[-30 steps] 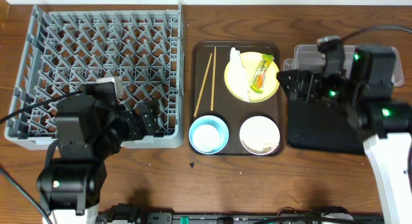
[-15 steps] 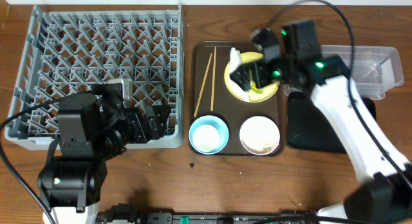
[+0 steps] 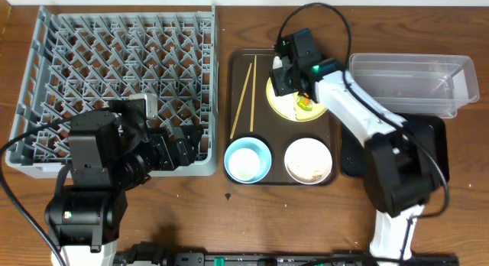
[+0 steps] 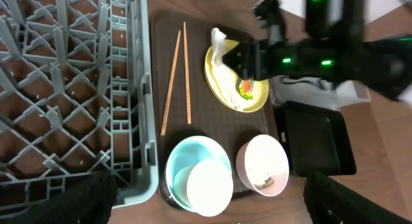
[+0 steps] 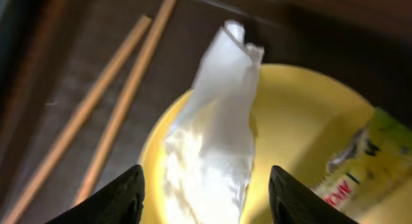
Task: Sort waste into correct bins and load items into the dishwasher
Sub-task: 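Reach the right gripper to the yellow plate and grasp the white tissue, then carry the tissue right and release it into the clear plastic bin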
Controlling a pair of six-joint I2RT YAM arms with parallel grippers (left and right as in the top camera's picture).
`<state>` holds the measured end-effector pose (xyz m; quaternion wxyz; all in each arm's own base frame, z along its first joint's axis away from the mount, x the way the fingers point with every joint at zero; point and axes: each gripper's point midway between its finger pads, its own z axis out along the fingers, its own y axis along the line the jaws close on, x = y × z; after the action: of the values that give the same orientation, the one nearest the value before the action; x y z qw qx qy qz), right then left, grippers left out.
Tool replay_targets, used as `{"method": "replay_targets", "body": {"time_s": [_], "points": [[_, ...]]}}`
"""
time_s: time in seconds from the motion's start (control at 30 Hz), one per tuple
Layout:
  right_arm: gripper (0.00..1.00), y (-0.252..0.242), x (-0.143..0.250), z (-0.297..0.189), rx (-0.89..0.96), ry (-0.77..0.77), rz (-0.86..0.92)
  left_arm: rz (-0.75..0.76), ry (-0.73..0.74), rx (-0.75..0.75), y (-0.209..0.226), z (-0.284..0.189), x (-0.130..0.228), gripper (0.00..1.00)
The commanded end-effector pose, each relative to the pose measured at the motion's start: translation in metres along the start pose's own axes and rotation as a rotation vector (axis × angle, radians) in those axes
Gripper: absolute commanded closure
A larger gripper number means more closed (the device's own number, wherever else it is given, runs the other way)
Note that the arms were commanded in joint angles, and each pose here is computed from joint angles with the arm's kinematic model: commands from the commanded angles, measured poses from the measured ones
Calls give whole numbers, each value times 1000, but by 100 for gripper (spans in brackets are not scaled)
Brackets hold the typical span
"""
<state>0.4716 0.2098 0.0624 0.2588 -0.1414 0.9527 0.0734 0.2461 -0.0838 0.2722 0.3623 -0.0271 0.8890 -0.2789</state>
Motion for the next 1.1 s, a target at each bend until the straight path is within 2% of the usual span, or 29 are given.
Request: {"method": "replay_targets", "body": {"time_s": [0.0,0.1,0.13,0.23,0.27,0.43,0.57,0.67,0.73,0.93,1.07], "points": [[44,-7,14,30,48,39,43,10,-24,14,-6,-6,-7,7],[45,-3,25,43,22,71,42,10,-24,14,-6,-6,-7,7],[50,-1,28,46,19,80,40,10,-24,14,-6,-6,-7,7],[97,-5,30,45,49,85,37,10,-24,14,-6,-6,-7,7],[99,-5,27,41,49,80,44,10,-24,14,-6,-6,-7,7],[99,-16,-7,-3,55,-24,149,10,-24,14,-6,-6,-7,7],[99,-34,-46,-68,21,-162,288,10,-24,14,-6,-6,-7,7],[99,-61,-58,-108,39,-228,431,10,-24,14,-6,-6,-7,7],[99,-94,-54,-134,68,-249,616,10,-24,14,-6,-6,-7,7],[99,-187,-3,-138,335,-202,999,10,-24,14,-6,-6,-7,7],[99,-222,17,-123,401,-158,1063,10,-24,14,-6,-6,-7,7]]}}
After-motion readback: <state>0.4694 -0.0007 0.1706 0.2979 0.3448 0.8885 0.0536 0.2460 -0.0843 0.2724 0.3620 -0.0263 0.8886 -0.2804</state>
